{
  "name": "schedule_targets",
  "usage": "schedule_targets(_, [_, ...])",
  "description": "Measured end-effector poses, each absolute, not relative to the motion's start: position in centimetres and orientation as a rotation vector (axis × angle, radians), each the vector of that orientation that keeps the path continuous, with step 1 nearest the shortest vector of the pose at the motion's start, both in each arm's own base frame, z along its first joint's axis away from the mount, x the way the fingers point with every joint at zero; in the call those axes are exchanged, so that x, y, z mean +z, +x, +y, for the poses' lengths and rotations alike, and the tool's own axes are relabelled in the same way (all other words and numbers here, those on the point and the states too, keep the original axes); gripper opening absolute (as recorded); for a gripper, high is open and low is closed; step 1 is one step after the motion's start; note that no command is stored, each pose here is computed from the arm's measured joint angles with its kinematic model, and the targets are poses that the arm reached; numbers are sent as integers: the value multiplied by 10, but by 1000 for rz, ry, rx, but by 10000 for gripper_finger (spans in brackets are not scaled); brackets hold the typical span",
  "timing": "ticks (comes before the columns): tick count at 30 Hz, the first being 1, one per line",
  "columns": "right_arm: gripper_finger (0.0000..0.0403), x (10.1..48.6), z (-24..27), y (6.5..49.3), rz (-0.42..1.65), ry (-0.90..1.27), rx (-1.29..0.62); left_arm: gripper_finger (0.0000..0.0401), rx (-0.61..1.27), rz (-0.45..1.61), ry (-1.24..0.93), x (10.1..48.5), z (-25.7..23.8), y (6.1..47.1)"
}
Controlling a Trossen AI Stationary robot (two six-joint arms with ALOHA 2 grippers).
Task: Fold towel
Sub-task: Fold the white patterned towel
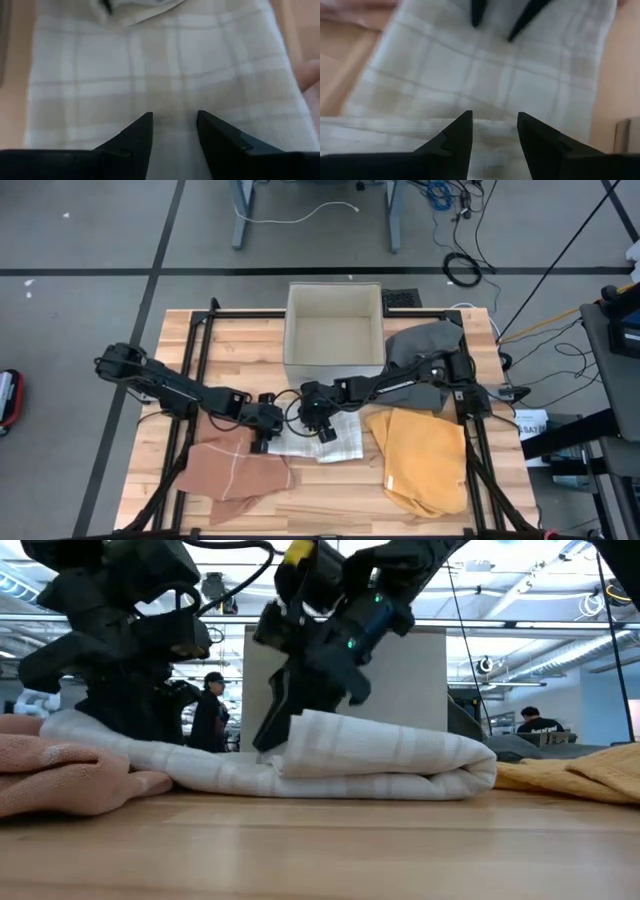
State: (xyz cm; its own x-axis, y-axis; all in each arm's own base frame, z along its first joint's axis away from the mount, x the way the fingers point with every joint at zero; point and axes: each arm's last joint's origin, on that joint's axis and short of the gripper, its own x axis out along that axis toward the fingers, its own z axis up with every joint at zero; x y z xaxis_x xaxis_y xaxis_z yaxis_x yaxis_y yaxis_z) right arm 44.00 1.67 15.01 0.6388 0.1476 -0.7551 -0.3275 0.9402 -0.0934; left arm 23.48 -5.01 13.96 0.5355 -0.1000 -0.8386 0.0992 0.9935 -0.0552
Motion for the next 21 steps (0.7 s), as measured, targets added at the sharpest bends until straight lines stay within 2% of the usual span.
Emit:
schedule_targets(5, [119,143,16,441,855,-253,248,163,-125,1007,3,136,-52,236])
schedule_targets(12, [12,144,13,434,946,-329,187,163,-124,1012,3,135,-52,236])
schedule_targets(21, [1,171,21,443,988,-490,58,163,-125,1019,5,135,-52,235])
